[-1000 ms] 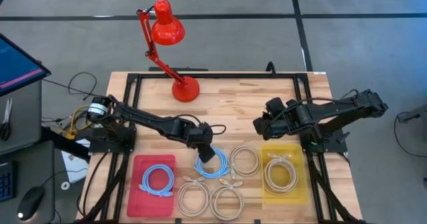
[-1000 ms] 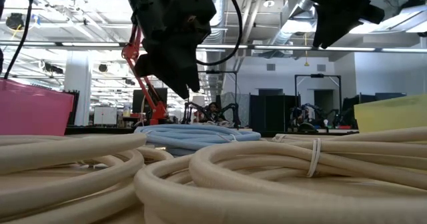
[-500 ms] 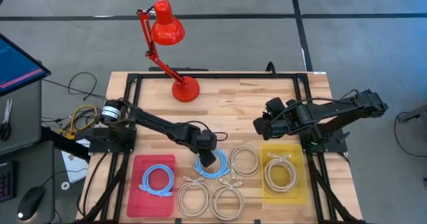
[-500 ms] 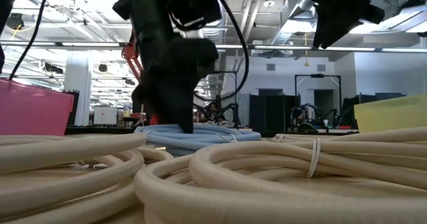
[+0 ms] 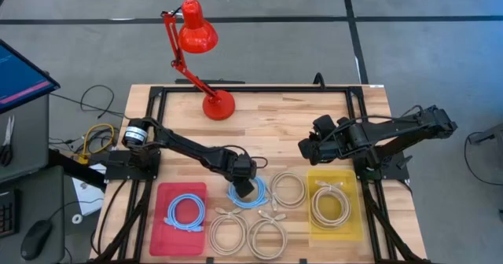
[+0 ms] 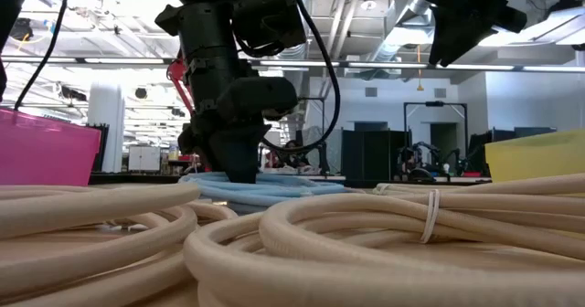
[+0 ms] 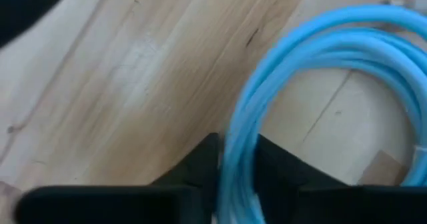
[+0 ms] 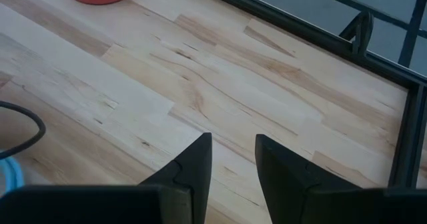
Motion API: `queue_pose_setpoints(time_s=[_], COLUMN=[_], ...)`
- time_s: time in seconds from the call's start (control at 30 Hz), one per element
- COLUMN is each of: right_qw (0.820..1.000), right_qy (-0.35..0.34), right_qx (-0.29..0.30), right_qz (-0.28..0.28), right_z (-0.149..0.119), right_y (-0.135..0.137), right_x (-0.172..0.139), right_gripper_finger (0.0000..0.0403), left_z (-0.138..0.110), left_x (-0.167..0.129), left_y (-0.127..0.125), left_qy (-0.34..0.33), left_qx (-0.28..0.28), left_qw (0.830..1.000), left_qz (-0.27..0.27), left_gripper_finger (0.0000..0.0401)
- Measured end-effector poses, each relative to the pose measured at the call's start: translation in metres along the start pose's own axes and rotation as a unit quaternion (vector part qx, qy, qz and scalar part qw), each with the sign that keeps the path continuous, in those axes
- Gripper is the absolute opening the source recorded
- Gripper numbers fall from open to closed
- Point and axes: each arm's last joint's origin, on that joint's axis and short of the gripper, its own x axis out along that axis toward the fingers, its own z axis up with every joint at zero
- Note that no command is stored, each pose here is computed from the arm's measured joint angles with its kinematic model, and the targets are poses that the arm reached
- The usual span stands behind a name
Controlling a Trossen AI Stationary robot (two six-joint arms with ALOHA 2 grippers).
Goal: Pick & Place USB Port
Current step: Put the blue charger cable into the red bin
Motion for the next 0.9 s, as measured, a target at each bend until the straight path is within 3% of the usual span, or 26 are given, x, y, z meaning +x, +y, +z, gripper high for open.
queue_pose_setpoints(time_s=[0.1,0.37,0.67,0.8,0.9], right_qw=[1.000,1.000,1.000,1.000,1.000], right_qy=[0.000,0.002,-0.004,-0.003,-0.004], right_qx=[0.000,-0.004,-0.008,-0.010,-0.011], right_qz=[0.000,-0.004,-0.012,-0.014,-0.014], right_z=[0.000,0.000,0.000,0.000,0.000], right_y=[0.000,-0.001,-0.002,-0.003,-0.003], right_x=[0.000,0.000,0.000,0.000,0.000], right_gripper_finger=[0.0107,0.0107,0.0107,0.0107,0.0107], left_z=[0.002,0.010,0.027,0.010,-0.015], left_x=[-0.001,-0.026,-0.116,-0.158,-0.180], left_y=[-0.002,0.002,0.027,0.037,0.043], left_qy=[-0.014,-0.039,-0.174,-0.188,-0.161], left_qx=[-0.001,0.017,-0.015,-0.036,-0.051], left_qw=[1.000,0.999,0.984,0.981,0.986], left_qz=[-0.007,-0.024,-0.034,-0.027,0.000], left_gripper_finger=[0.0020,0.0017,0.0017,0.0017,0.0017])
